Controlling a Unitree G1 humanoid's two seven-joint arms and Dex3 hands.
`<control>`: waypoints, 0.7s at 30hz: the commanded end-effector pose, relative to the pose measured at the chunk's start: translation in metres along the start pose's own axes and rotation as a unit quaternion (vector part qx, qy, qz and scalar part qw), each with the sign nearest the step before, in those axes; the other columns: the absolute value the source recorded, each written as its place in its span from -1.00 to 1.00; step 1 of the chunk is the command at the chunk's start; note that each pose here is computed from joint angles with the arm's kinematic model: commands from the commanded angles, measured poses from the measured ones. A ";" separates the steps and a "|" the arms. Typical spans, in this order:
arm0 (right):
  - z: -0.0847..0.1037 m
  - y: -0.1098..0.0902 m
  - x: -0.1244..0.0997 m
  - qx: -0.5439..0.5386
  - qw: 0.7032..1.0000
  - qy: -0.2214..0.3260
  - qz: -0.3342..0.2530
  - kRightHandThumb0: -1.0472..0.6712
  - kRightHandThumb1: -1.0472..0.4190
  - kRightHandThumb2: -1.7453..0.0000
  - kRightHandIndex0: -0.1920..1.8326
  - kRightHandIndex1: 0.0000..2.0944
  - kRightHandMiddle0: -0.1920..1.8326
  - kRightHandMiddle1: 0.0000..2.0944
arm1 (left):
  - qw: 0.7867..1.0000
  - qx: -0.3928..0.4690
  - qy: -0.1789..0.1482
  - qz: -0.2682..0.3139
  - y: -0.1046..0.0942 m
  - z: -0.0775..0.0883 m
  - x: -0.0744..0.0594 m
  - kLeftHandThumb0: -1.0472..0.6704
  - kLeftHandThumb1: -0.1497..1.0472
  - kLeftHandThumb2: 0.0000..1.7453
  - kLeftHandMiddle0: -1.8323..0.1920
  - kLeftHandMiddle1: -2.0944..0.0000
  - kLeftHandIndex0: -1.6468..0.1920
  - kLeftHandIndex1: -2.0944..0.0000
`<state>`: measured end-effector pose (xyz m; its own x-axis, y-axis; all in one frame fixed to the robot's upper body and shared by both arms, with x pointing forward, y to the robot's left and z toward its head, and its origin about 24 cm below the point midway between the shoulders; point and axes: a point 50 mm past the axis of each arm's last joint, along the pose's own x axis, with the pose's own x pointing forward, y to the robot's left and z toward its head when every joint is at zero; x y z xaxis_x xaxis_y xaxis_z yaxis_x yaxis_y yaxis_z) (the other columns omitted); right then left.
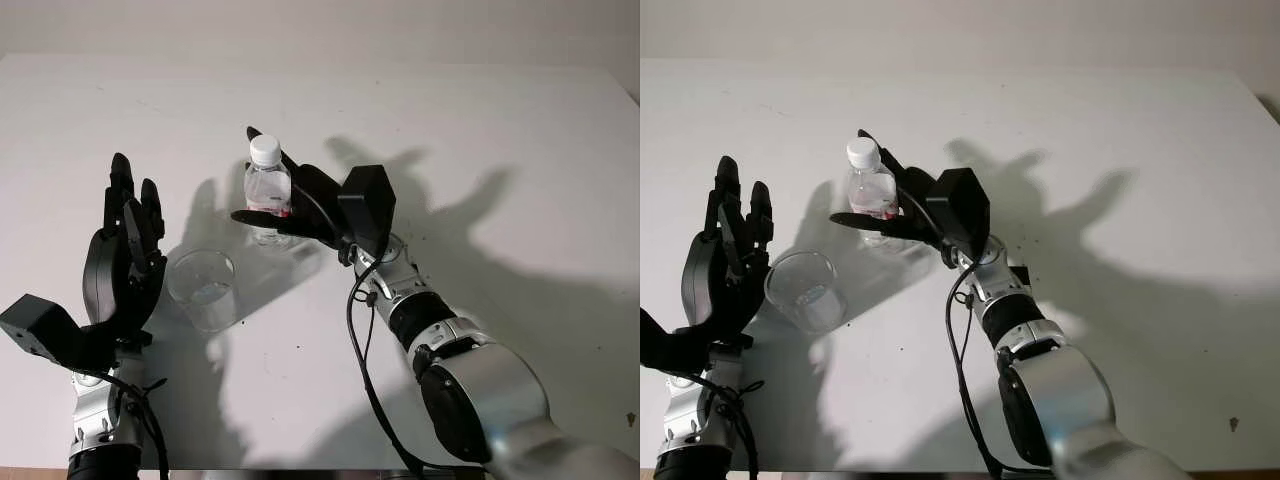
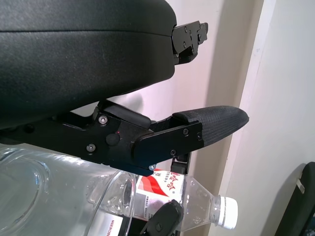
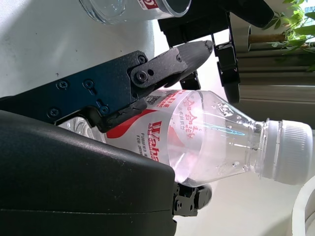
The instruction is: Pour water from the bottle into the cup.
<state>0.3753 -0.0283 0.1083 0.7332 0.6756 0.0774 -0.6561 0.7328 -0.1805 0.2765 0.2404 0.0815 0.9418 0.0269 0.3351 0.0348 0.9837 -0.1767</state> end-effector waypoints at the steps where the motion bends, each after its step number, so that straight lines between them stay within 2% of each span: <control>1: 0.001 0.009 0.003 0.006 1.000 -0.010 0.011 -0.25 -0.82 0.94 -0.75 0.39 -0.82 0.51 | 1.000 -0.007 0.017 0.014 0.002 -0.009 -0.008 -0.65 1.00 -0.24 1.00 1.00 1.00 1.00; 3: 0.001 0.008 0.003 0.009 1.000 -0.009 0.015 -0.22 -0.84 0.93 -0.74 0.61 -0.75 0.69 | 1.000 -0.008 0.016 0.015 0.002 -0.009 -0.008 -0.65 1.00 -0.24 1.00 1.00 1.00 1.00; 5: 0.001 0.008 0.003 0.014 1.000 -0.006 0.017 -0.21 -0.89 0.93 -0.55 0.82 -0.65 0.91 | 1.000 -0.008 0.014 0.015 0.001 -0.008 -0.008 -0.64 1.00 -0.24 1.00 1.00 1.00 1.00; 7: 0.001 0.007 0.003 -0.003 1.000 -0.004 0.017 -0.25 -0.92 0.93 -0.42 0.93 -0.58 0.98 | 1.000 -0.008 0.015 0.015 0.001 -0.009 -0.008 -0.64 1.00 -0.24 1.00 1.00 1.00 1.00; 8: 0.002 0.007 0.003 -0.018 1.000 0.000 0.017 -0.30 -0.94 0.93 -0.30 0.97 -0.47 0.99 | 1.000 -0.008 0.015 0.015 0.001 -0.009 -0.008 -0.64 1.00 -0.24 1.00 1.00 1.00 1.00; 10: 0.003 0.007 0.004 -0.045 0.999 0.004 0.016 -0.34 -0.97 0.92 -0.12 0.99 -0.30 1.00 | 1.000 -0.008 0.014 0.015 0.001 -0.009 -0.008 -0.64 1.00 -0.24 1.00 1.00 1.00 1.00; 12: 0.004 0.008 0.004 -0.065 0.998 0.002 0.018 -0.33 -0.99 0.84 0.16 1.00 0.04 1.00 | 1.000 -0.010 0.014 0.015 0.001 -0.009 -0.008 -0.64 1.00 -0.24 1.00 1.00 1.00 1.00; 18: 0.004 0.007 0.002 -0.111 0.994 -0.007 0.006 -0.25 -1.00 0.49 0.84 1.00 0.63 1.00 | 1.000 -0.007 0.015 0.015 0.002 -0.009 -0.008 -0.65 1.00 -0.25 1.00 1.00 1.00 1.00; 21: 0.004 0.003 0.000 -0.110 0.994 -0.011 -0.012 -0.23 -1.00 0.44 0.98 1.00 0.82 1.00 | 1.000 -0.008 0.016 0.015 0.003 -0.009 -0.007 -0.64 1.00 -0.25 1.00 1.00 1.00 1.00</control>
<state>0.3737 -0.0233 0.1148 0.7358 0.6699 0.0994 -0.5901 0.7063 -0.3911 0.2767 0.2411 0.0816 0.9414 0.0397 0.3350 0.0240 0.9827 -0.1839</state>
